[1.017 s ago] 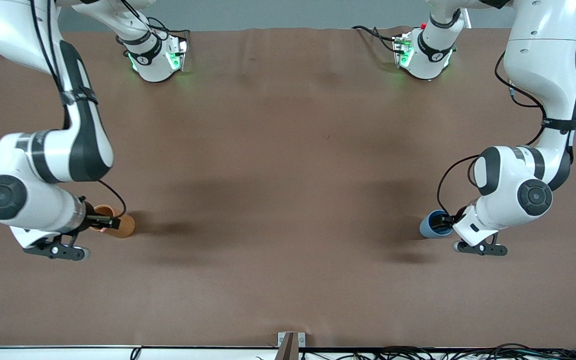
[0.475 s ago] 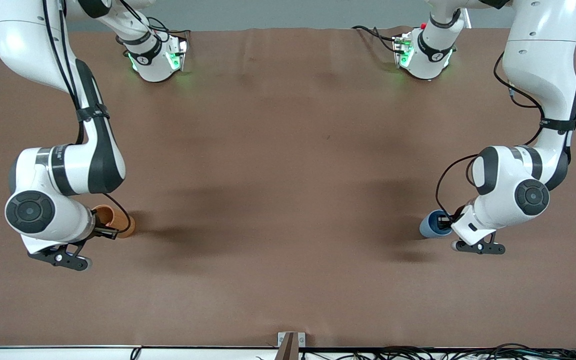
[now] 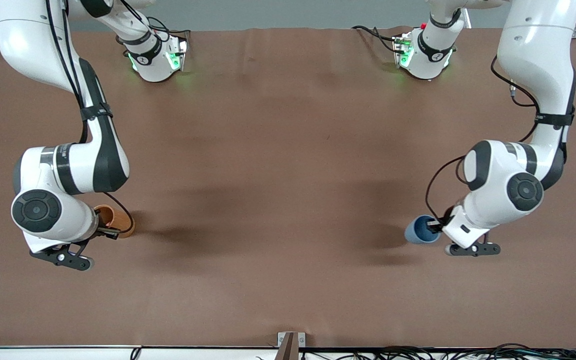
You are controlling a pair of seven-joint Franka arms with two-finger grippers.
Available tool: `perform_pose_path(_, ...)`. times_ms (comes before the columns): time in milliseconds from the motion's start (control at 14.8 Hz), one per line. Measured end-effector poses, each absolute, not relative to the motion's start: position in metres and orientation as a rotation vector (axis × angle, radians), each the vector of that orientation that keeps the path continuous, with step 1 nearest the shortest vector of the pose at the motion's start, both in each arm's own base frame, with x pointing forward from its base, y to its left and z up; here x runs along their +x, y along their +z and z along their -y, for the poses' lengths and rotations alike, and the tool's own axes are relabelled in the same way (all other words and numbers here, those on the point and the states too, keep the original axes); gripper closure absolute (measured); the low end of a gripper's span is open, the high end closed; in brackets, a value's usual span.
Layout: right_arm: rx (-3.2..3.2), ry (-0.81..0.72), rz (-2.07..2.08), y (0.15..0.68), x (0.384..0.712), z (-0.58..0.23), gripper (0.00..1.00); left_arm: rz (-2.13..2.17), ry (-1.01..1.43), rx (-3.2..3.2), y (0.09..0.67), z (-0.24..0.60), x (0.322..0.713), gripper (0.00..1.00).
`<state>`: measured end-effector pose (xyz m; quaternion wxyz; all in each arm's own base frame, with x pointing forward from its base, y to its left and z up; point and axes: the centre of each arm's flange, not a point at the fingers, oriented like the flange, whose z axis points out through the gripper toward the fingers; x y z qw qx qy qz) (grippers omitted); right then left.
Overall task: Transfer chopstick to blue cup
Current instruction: 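Grasp the chopstick with the right gripper while the left gripper grasps the cup, then lift the chopstick with the right gripper while the left gripper slides the cup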
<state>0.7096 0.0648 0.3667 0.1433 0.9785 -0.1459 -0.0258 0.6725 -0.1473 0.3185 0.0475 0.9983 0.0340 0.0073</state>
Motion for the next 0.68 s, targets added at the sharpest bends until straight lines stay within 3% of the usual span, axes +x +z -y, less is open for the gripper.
perform_pose_path(203, 2.818, -0.074, 0.433, 0.367, 0.710, -0.060, 0.77, -0.278, 0.003, 2.992, 0.345, 0.240, 0.647, 0.96)
perform_pose_path(407, 2.812, -0.069, 0.438, 0.368, 0.711, -0.058, 0.89, -0.407, 0.003, 3.005, 0.347, 0.332, 0.606, 0.96)
perform_pose_path(678, 2.809, -0.043, 0.461, 0.382, 0.714, -0.048, 0.90, -0.501, -0.015, 3.026, 0.325, 0.433, 0.547, 0.96)
